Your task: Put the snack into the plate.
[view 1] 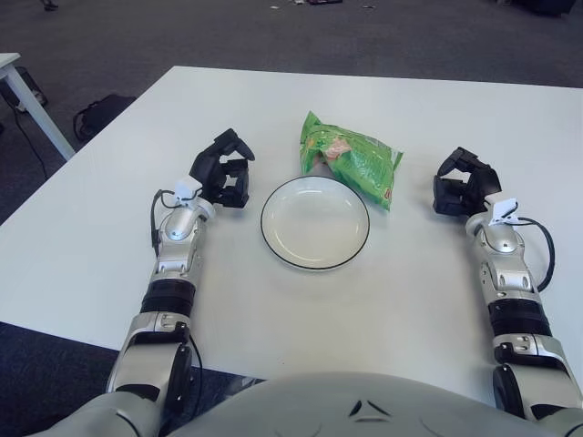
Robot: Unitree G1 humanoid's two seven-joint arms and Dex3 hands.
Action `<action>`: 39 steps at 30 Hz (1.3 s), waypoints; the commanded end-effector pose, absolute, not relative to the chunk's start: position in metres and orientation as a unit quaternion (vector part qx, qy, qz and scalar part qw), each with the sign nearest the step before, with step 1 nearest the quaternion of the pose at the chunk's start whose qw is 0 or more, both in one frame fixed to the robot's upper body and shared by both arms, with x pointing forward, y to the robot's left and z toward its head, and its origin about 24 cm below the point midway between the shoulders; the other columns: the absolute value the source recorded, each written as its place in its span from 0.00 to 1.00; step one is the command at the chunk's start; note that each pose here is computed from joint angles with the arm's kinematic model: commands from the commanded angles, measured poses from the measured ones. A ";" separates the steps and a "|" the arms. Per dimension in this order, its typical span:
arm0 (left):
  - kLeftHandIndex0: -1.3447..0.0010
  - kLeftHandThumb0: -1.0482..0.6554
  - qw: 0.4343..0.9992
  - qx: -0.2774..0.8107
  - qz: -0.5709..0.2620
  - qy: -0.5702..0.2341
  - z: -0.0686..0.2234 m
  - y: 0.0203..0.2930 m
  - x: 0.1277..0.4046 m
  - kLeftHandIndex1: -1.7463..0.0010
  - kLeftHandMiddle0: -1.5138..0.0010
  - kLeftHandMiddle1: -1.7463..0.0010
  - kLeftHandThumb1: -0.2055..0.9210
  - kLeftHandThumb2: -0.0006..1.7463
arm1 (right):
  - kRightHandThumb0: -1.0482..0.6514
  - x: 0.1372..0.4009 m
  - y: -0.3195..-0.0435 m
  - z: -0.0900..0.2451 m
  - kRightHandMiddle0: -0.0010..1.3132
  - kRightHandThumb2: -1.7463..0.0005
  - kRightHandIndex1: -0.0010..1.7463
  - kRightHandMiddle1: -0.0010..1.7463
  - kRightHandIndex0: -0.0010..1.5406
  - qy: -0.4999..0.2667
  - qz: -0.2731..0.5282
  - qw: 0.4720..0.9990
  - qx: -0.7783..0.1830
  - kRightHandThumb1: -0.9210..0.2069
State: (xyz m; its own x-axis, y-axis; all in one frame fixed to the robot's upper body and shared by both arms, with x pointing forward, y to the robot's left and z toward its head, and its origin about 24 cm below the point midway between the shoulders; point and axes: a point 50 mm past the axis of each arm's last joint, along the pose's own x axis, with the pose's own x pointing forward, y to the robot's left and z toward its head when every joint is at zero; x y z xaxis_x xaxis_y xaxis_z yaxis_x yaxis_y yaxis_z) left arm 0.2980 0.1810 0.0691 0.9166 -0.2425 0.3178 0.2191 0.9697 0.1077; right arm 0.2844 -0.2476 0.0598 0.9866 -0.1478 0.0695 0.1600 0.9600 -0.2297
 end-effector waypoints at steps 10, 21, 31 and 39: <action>0.56 0.34 0.994 -0.007 -0.108 -0.024 -0.002 0.184 0.254 0.00 0.21 0.00 0.49 0.73 | 0.32 0.256 -0.239 0.020 0.50 0.21 1.00 1.00 0.88 0.056 -0.077 0.991 -0.092 0.57; 0.57 0.34 0.994 -0.005 -0.111 -0.022 -0.002 0.185 0.258 0.00 0.23 0.00 0.50 0.72 | 0.32 0.251 -0.240 0.023 0.50 0.21 1.00 1.00 0.88 0.063 -0.087 0.990 -0.093 0.57; 0.59 0.35 0.993 -0.009 -0.115 -0.015 -0.003 0.182 0.264 0.00 0.24 0.00 0.53 0.70 | 0.32 0.246 -0.241 0.023 0.50 0.21 1.00 1.00 0.88 0.069 -0.102 0.988 -0.091 0.57; 0.59 0.35 0.993 -0.013 -0.121 -0.008 -0.005 0.176 0.269 0.00 0.24 0.00 0.53 0.70 | 0.32 0.240 -0.247 0.020 0.50 0.21 1.00 1.00 0.87 0.068 -0.132 0.983 -0.107 0.57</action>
